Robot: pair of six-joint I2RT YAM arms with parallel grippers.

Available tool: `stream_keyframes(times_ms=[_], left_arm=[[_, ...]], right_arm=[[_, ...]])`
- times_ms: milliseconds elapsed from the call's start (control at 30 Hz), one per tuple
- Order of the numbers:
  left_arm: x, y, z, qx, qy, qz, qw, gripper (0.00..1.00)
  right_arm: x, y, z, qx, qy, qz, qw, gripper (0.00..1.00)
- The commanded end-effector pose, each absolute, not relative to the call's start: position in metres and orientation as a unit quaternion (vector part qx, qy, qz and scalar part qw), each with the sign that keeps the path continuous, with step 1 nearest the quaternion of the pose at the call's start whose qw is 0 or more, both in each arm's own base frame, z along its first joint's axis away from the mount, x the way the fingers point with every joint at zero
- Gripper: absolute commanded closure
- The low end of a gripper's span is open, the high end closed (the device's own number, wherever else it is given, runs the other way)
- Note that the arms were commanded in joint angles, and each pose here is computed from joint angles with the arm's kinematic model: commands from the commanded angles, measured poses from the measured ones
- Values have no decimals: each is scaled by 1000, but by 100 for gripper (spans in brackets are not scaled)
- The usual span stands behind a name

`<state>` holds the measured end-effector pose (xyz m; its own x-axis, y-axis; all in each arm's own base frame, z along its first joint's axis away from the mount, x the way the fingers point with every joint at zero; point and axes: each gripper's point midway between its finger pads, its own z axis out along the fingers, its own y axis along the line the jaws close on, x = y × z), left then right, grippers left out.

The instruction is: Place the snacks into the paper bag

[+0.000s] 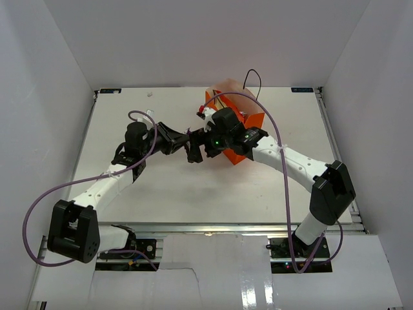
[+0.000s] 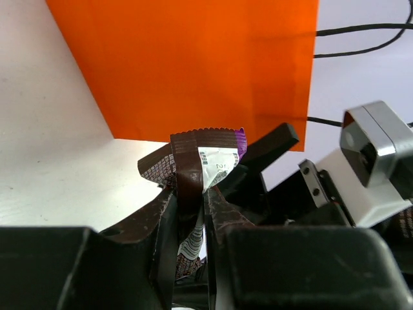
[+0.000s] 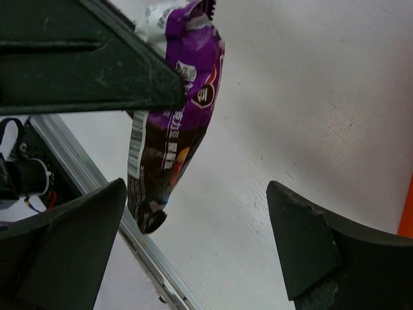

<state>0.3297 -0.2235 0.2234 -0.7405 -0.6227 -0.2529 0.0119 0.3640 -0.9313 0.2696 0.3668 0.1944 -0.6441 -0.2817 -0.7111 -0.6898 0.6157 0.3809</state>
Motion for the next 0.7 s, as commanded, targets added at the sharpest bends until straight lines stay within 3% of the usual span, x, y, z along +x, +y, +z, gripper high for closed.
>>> stream_keyframes(times_ms=[0,100,333,433,467,567,667], left_arm=[[325,-225,250,-188,746,-551,322,71],[324,-226,250,-187,744,-555,321,70],[319,-226,256,-183,739,-561,325,66],[319,-224,259,-184,736,-561,331,56],[319,-224,260,-185,735,-561,332,46],[320,-221,266,-180,732,-562,342,29],[322,-211,283,-167,720,-558,378,22]], right_arm=[[282,391,232,-261,819,376,346,6],[281,404,227,-270,813,396,330,16],[283,412,237,-290,795,409,340,53],[280,410,241,-305,787,411,346,67],[279,410,242,-311,783,411,348,70],[275,408,250,-337,766,413,360,77],[267,405,263,-379,736,417,375,82]])
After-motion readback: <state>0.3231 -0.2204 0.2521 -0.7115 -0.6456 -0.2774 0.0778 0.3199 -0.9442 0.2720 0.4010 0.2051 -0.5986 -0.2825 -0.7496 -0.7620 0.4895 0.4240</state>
